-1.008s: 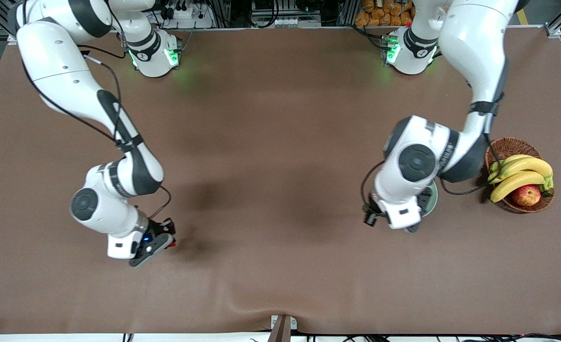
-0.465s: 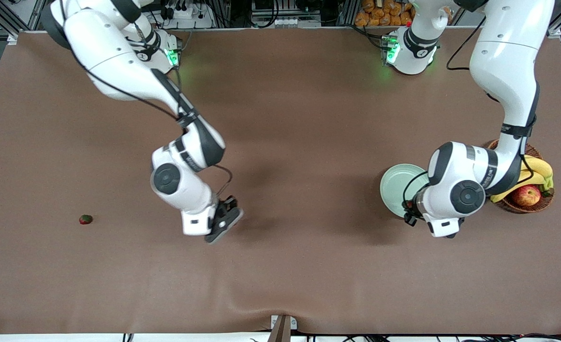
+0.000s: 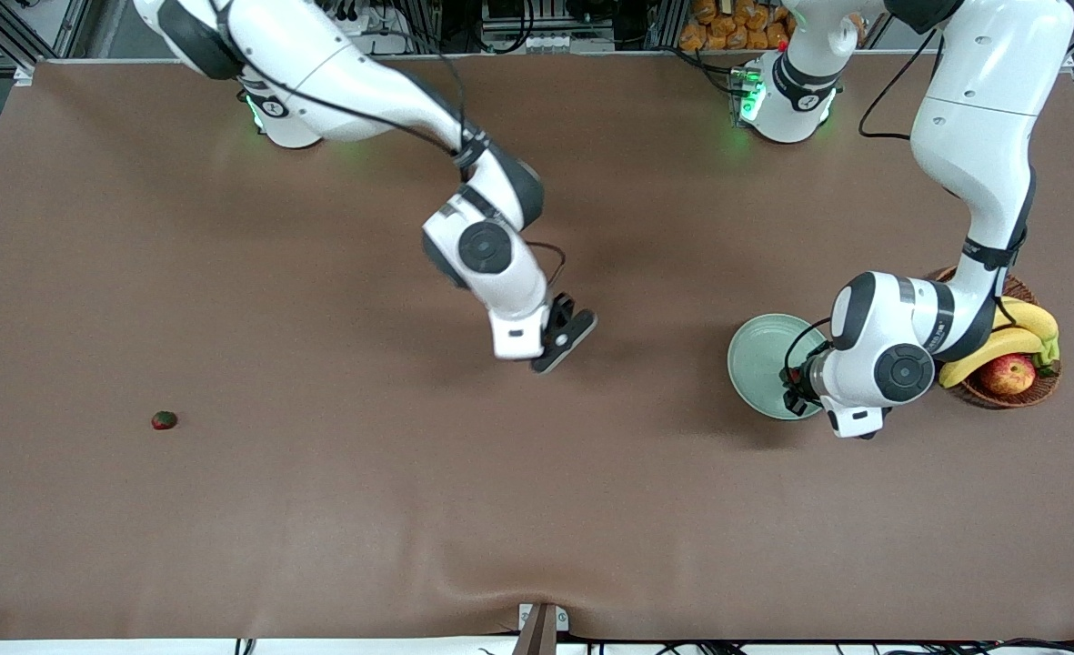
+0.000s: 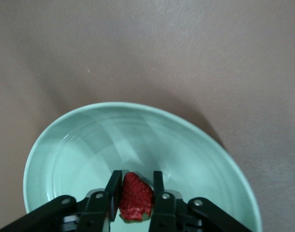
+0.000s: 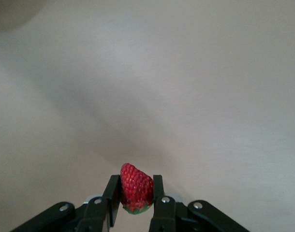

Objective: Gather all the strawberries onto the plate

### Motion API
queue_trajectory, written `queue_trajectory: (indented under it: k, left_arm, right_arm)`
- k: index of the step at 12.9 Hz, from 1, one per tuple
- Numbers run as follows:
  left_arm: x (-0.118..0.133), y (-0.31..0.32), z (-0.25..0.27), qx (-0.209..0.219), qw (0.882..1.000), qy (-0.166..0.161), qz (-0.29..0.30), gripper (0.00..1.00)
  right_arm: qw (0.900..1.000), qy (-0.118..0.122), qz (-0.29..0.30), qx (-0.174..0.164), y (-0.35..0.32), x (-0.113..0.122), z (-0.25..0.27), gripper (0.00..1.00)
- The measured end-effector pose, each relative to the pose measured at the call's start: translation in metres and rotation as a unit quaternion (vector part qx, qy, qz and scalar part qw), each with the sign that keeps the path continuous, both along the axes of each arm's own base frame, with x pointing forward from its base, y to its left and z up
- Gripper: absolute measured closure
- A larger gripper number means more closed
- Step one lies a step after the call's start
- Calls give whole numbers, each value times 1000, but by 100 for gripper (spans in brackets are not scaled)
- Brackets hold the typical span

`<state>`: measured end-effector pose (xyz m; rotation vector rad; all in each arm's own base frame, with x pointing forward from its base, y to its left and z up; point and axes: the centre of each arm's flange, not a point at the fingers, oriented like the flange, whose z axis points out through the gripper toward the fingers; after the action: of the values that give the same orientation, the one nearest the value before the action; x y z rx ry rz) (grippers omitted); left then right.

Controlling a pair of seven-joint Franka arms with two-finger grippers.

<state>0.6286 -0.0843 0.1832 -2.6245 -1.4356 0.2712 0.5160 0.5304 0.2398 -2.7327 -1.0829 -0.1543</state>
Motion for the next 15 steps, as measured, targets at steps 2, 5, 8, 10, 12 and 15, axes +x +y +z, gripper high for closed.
queue_trajectory:
  k: [2, 5, 8, 10, 12, 15]
  left_arm:
    - [1, 4, 3, 0, 1000, -3, 3, 44]
    - [11, 7, 34, 0, 1000, -28, 6, 15]
    - [19, -8, 104, 4, 999, -45, -5, 0]
    - [18, -43, 149, -4, 998, -53, -27, 0]
    - [12, -84, 165, -14, 997, -57, -47, 0]
    - [-8, -152, 159, -14, 997, -52, -53, 0]
  right_arm:
    - [1000, -5, 8, 0, 13, -14, -6, 69]
    - [1000, -13, 12, 0, 14, -15, -21, 69]
    - [999, -22, 21, -12, 11, -14, -34, 68]
    - [999, -25, 18, -12, 8, -10, -36, 54]
    - [999, -32, 8, -8, 3, 0, -28, 33]
    - [999, -29, -33, -17, -34, 39, 3, 4]
